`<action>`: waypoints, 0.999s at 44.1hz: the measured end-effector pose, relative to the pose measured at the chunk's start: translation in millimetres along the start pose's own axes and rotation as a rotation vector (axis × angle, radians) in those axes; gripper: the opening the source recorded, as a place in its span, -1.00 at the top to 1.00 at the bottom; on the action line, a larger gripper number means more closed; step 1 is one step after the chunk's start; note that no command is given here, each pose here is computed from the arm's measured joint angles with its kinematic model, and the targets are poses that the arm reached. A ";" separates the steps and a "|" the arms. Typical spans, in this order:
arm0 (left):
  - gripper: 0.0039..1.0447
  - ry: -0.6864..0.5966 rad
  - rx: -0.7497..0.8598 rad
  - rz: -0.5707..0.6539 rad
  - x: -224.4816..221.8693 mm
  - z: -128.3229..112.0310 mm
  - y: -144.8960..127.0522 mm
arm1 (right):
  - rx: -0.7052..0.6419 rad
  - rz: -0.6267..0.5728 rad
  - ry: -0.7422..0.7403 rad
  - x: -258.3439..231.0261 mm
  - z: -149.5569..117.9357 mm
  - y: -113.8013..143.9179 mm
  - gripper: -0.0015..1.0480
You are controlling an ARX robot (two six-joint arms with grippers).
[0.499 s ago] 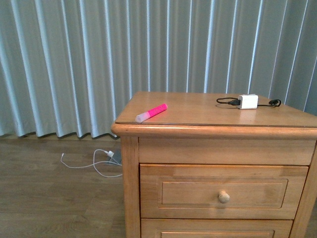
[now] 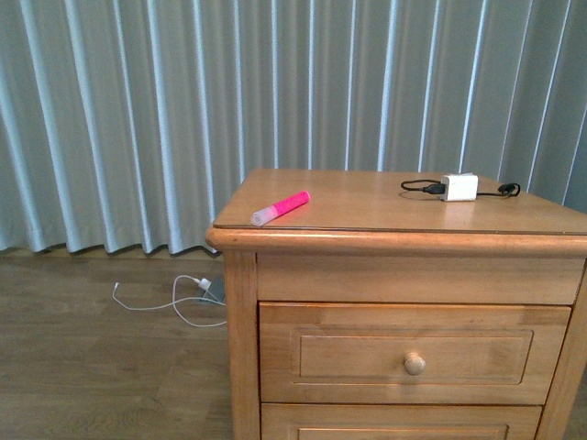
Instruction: Place pink marker in drawer with both arms
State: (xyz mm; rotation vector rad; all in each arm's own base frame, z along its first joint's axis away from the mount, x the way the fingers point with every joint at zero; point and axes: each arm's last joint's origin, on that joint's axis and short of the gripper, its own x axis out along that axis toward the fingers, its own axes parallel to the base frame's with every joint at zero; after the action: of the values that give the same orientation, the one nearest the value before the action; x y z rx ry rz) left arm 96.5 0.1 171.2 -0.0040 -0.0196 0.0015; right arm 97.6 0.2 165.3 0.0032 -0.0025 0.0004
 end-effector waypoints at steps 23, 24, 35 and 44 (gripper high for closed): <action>-0.89 0.000 0.000 0.000 0.0 0.0 0.0 | 0.032 0.083 0.198 11.8 -3.0 10.5 -0.83; -0.89 0.000 0.000 0.000 0.0 0.0 0.0 | 0.027 0.089 0.202 13.6 -2.3 12.1 -0.83; -0.89 0.000 0.000 0.000 0.0 0.0 0.0 | -0.030 0.188 0.306 88.1 1.7 49.7 -0.83; -0.89 0.000 0.000 0.000 0.0 0.0 0.0 | -0.050 0.180 0.448 168.9 -27.2 81.5 -0.83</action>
State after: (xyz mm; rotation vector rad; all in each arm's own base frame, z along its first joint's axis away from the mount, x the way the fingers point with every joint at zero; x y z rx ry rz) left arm 96.5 0.1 171.2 -0.0040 -0.0196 0.0015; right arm 266.5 81.8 138.7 -0.0472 0.4454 0.1812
